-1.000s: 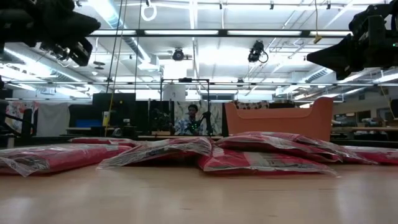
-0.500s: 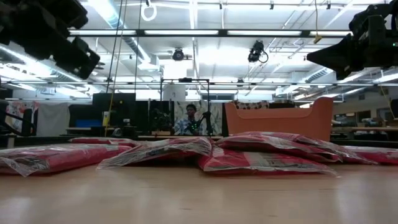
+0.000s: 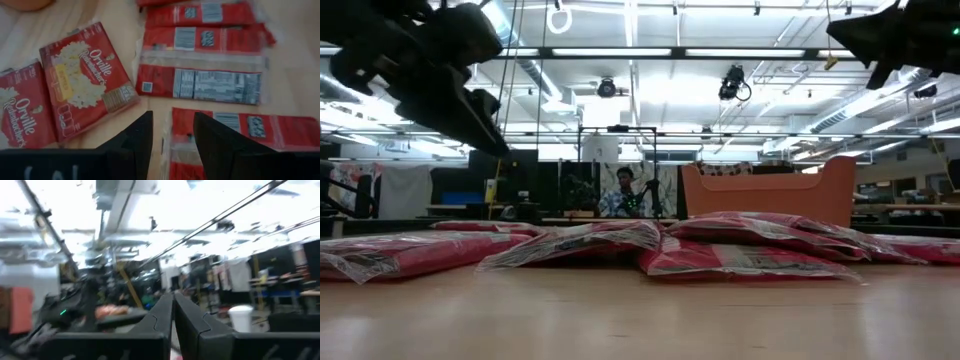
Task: Sort popcorn bags into baskets
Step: Put the red popcorn bag into the orange bin
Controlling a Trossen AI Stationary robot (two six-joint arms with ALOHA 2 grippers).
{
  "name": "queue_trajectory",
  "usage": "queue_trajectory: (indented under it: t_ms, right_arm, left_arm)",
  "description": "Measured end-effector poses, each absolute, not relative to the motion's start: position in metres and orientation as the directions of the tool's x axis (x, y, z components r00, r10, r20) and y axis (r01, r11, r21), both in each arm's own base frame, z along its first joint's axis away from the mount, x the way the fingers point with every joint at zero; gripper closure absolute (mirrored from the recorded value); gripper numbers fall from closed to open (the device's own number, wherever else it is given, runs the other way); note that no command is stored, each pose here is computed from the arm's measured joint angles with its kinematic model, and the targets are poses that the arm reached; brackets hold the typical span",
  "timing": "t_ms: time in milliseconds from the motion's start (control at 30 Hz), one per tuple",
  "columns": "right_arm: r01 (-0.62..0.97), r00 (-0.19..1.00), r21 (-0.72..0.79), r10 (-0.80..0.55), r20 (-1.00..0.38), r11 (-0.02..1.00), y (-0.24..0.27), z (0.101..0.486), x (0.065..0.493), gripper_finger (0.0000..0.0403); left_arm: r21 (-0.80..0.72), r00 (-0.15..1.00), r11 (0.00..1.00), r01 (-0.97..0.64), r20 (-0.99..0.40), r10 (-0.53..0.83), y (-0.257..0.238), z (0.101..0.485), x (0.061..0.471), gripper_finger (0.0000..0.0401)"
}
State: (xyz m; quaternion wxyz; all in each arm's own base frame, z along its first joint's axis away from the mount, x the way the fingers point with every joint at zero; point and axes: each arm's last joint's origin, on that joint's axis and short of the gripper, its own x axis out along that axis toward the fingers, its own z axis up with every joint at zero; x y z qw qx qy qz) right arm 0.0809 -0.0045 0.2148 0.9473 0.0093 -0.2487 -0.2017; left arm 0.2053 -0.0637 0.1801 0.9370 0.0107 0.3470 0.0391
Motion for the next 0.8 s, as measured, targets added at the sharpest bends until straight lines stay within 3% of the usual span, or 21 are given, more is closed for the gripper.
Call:
queue_trajectory:
  t_ms: [167, 367, 600, 800]
  right_arm:
    - [0.342, 0.816, 0.087, -0.341, 0.467, 0.936, -0.003, 0.214, 0.083, 0.0378]
    - [0.289, 0.863, 0.089, -0.3, 0.408, 0.953, -0.001, 0.209, 0.093, 0.0378]
    - [0.282, 0.9, 0.134, -0.31, 0.307, 0.95, 0.0, 0.2, 0.108, 0.0378]
    - [0.253, 0.915, 0.14, -0.284, 0.287, 0.957, 0.002, 0.197, 0.117, 0.0378]
  left_arm:
    - [0.115, 0.712, 0.992, -0.059, -0.691, 0.122, -0.065, 0.173, 0.231, 0.0254]
    - [0.339, 0.66, 0.94, 0.042, -0.715, 0.229, -0.066, 0.159, 0.252, 0.0235]
    - [0.546, 0.6, 0.801, 0.243, -0.734, 0.318, -0.066, 0.144, 0.265, 0.0182]
    - [0.699, 0.548, 0.633, 0.333, -0.69, 0.473, -0.06, 0.128, 0.268, 0.0188]
